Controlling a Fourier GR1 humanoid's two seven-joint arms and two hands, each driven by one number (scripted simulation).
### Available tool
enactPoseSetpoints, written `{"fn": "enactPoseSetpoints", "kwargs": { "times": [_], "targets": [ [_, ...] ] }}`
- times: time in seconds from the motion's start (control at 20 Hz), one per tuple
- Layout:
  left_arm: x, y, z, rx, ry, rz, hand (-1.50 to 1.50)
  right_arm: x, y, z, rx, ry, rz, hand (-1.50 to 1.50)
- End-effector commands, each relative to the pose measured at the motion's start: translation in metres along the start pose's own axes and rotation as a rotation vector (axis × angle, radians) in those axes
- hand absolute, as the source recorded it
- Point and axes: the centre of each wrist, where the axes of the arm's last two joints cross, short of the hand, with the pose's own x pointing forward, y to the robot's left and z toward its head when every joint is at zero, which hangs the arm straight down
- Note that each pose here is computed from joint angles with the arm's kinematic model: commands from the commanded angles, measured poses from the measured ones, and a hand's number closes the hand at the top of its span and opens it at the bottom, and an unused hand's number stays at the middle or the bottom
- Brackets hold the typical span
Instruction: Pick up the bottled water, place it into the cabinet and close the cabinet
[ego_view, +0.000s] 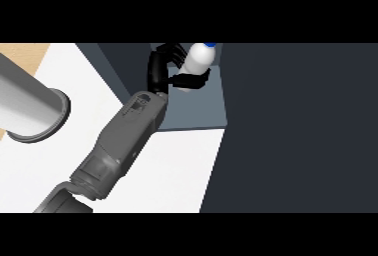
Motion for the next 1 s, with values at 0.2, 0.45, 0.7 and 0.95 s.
{"fn": "enactPoseSetpoints", "kwargs": {
  "times": [0.2, 0.45, 0.7, 0.95],
  "targets": [
    [-0.012, 0.008, -0.008, 0.062, 0.039, -0.057, 1.5, 0.017, -0.002, 0.012, 0.028, -0.019, -0.005, -1.5],
    [-0.039, 0.012, 0.008, 0.063, 0.072, -0.102, 1.5, 0.021, -0.001, 0.011, 0.025, -0.046, 0.002, -1.5],
    [-0.022, 0.006, -0.003, 0.1, 0.052, -0.159, 1.5, 0.011, 0.003, 0.01, 0.023, -0.039, -0.013, -1.5],
    [-0.049, 0.021, 0.008, 0.085, 0.061, -0.291, -1.5, 0.011, 0.0, 0.01, 0.04, -0.04, -0.019, -1.5]
  ]
}}
